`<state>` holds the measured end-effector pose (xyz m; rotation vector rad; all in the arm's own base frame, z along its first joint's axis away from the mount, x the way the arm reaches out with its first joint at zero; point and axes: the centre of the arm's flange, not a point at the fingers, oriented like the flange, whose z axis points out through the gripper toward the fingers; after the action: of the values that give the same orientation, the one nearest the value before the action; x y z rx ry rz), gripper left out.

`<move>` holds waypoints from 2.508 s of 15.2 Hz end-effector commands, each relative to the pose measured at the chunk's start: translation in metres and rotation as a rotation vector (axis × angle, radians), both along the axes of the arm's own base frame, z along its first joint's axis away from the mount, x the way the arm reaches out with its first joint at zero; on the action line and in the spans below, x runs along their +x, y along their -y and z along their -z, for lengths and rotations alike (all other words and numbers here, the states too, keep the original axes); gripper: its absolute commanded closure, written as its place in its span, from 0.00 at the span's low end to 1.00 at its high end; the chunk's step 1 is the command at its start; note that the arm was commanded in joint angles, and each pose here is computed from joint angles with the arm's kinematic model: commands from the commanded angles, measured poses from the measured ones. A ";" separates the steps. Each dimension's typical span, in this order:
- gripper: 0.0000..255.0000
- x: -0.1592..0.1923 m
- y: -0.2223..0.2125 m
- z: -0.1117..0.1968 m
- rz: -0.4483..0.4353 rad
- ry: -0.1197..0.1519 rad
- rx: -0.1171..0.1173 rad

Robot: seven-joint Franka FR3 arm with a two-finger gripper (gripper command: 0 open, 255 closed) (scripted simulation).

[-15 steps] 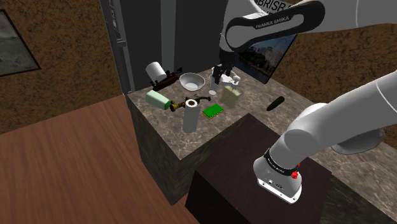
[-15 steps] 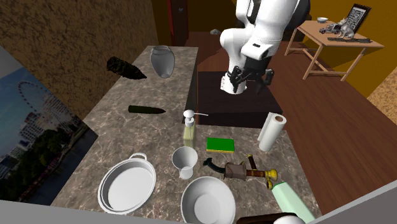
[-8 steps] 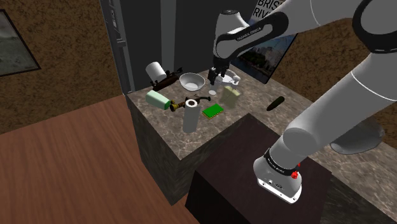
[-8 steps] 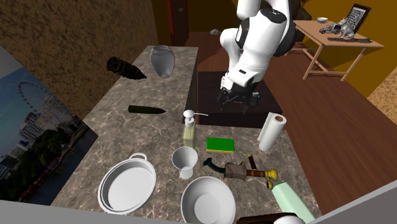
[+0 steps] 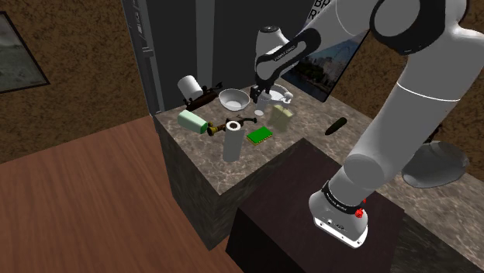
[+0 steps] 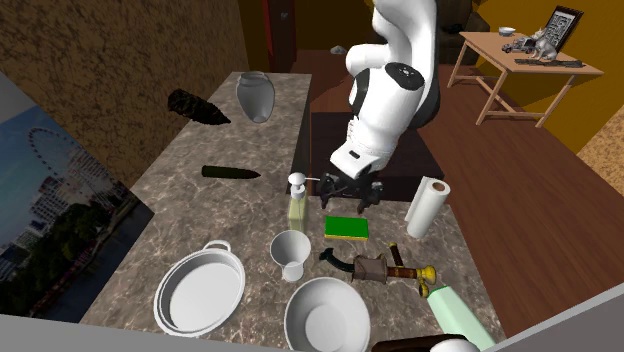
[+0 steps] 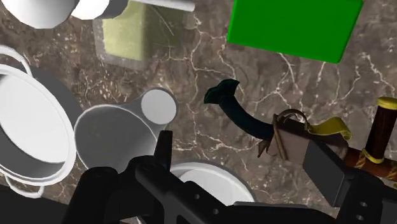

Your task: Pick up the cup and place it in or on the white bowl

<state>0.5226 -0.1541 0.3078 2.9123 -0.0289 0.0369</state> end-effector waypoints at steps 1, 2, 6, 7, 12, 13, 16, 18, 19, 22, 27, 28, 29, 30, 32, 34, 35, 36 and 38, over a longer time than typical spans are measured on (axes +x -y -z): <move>0.00 0.014 0.014 0.017 0.005 0.006 -0.019; 0.00 0.021 0.022 0.024 0.008 0.008 -0.028; 0.00 0.050 0.051 0.051 0.020 0.018 -0.065; 0.00 0.057 0.059 0.058 0.023 0.021 -0.074; 0.00 0.062 0.070 0.082 0.025 0.022 -0.080; 0.00 0.062 0.072 0.087 0.025 0.022 -0.080; 0.00 0.062 0.076 0.100 0.025 0.022 -0.080; 0.00 0.062 0.076 0.100 0.025 0.022 -0.080; 0.00 0.062 0.076 0.100 0.025 0.022 -0.080; 0.00 0.062 0.076 0.100 0.025 0.022 -0.080; 1.00 0.062 0.076 0.100 0.025 0.022 -0.080; 1.00 0.062 0.076 0.100 0.025 0.022 -0.080; 1.00 0.062 0.076 0.100 0.025 0.022 -0.080; 1.00 0.062 0.076 0.100 0.025 0.022 -0.080; 1.00 0.062 0.076 0.100 0.025 0.022 -0.080; 1.00 0.062 0.076 0.095 0.025 0.022 -0.080; 1.00 0.062 0.076 0.089 0.025 0.022 -0.080; 1.00 0.062 0.076 0.084 0.025 0.022 -0.080; 1.00 0.062 0.076 0.074 0.025 0.022 -0.080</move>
<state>0.5857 -0.2307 0.2296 2.8314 -0.0661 0.0646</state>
